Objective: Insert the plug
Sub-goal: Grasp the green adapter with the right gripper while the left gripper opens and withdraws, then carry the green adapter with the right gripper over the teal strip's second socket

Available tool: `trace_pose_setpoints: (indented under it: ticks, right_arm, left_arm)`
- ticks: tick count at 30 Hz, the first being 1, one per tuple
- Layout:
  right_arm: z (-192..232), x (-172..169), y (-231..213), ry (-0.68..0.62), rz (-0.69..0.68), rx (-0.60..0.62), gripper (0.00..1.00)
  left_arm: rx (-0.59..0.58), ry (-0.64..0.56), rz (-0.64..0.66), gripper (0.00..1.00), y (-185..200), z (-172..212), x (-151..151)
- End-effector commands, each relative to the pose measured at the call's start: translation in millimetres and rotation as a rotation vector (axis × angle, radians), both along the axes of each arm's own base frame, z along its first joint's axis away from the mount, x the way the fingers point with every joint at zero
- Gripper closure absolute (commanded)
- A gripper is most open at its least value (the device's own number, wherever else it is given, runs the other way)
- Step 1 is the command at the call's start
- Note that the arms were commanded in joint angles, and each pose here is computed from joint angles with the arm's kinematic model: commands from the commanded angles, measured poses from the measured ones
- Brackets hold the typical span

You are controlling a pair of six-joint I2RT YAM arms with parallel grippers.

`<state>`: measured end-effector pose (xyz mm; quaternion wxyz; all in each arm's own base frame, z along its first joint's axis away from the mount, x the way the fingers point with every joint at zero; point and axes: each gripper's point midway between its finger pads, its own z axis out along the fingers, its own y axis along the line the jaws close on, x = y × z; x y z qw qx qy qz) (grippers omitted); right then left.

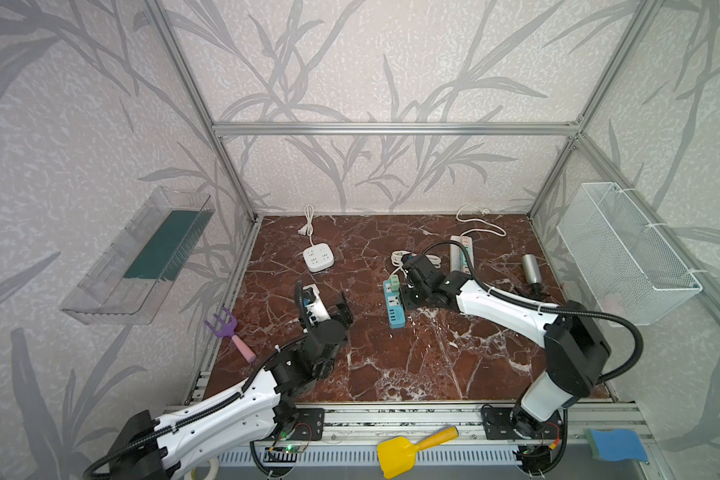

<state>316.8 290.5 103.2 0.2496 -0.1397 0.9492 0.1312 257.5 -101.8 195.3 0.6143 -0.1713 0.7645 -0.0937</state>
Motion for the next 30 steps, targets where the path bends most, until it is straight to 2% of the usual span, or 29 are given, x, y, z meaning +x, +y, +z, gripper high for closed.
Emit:
trace_pose_setpoints:
  ticks: [1,18,30]
  right_arm:
    - [13.4,21.4,9.1,-0.069,-0.088,0.035,1.0]
    - [-7.6,32.5,13.3,-0.062,-0.182,-0.028,1.0]
    - [-15.5,21.6,13.4,-0.019,-0.208,-0.026,1.0]
  left_arm:
    - [-0.02,0.025,0.047,0.22,15.0,-12.0,-4.5]
    - [-0.112,0.013,0.012,0.22,15.3,-8.3,-4.7]
    - [-0.141,0.003,0.018,0.21,20.2,-8.8,-8.7]
